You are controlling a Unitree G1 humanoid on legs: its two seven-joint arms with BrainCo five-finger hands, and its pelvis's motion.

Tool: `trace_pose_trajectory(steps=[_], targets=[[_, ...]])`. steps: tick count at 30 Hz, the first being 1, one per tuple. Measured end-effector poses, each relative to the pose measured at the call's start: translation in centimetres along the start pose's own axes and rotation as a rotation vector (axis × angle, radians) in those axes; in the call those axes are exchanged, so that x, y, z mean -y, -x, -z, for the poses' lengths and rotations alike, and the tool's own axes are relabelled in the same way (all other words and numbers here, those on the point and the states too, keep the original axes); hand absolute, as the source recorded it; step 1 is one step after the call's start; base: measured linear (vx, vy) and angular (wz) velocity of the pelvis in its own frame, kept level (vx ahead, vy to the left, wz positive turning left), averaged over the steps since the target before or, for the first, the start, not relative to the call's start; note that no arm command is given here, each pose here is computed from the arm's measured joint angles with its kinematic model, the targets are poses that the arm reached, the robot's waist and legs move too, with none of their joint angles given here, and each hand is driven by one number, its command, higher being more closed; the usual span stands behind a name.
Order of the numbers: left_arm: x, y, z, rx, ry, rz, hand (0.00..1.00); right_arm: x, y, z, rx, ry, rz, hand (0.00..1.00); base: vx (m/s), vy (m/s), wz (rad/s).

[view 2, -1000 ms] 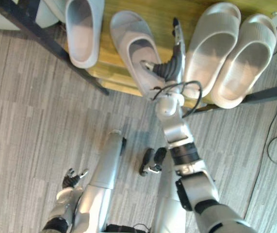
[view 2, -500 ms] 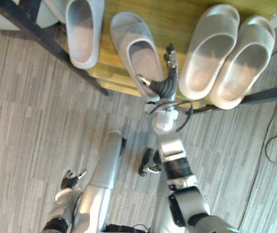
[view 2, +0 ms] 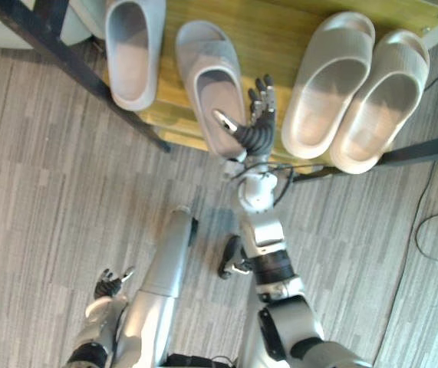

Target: Organize the slippers on the shoe rack

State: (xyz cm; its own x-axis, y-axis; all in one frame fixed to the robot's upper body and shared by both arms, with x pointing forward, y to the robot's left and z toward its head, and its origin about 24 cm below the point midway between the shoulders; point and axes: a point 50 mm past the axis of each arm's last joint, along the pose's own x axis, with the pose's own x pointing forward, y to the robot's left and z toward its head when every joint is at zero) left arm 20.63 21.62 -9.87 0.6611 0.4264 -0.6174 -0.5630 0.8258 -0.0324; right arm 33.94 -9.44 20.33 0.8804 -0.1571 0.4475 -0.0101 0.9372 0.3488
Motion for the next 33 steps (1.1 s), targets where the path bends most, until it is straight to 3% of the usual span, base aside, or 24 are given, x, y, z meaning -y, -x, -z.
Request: trace_pose_trajectory(steps=[12, 33], targets=[[0.5, 0.0, 0.1, -0.009, 0.017, 0.003, 0.00, -2.0, -2.4, -0.4, -0.049, -0.113, -0.015, 0.00, 0.01, 0.007, 0.02], [1.7, 0.3, 1.1, -0.040, 0.048, 0.021, 0.00, -1.6, -6.2, -2.0, -0.066, -0.227, 0.113, 0.00, 0.01, 0.004, 0.07]])
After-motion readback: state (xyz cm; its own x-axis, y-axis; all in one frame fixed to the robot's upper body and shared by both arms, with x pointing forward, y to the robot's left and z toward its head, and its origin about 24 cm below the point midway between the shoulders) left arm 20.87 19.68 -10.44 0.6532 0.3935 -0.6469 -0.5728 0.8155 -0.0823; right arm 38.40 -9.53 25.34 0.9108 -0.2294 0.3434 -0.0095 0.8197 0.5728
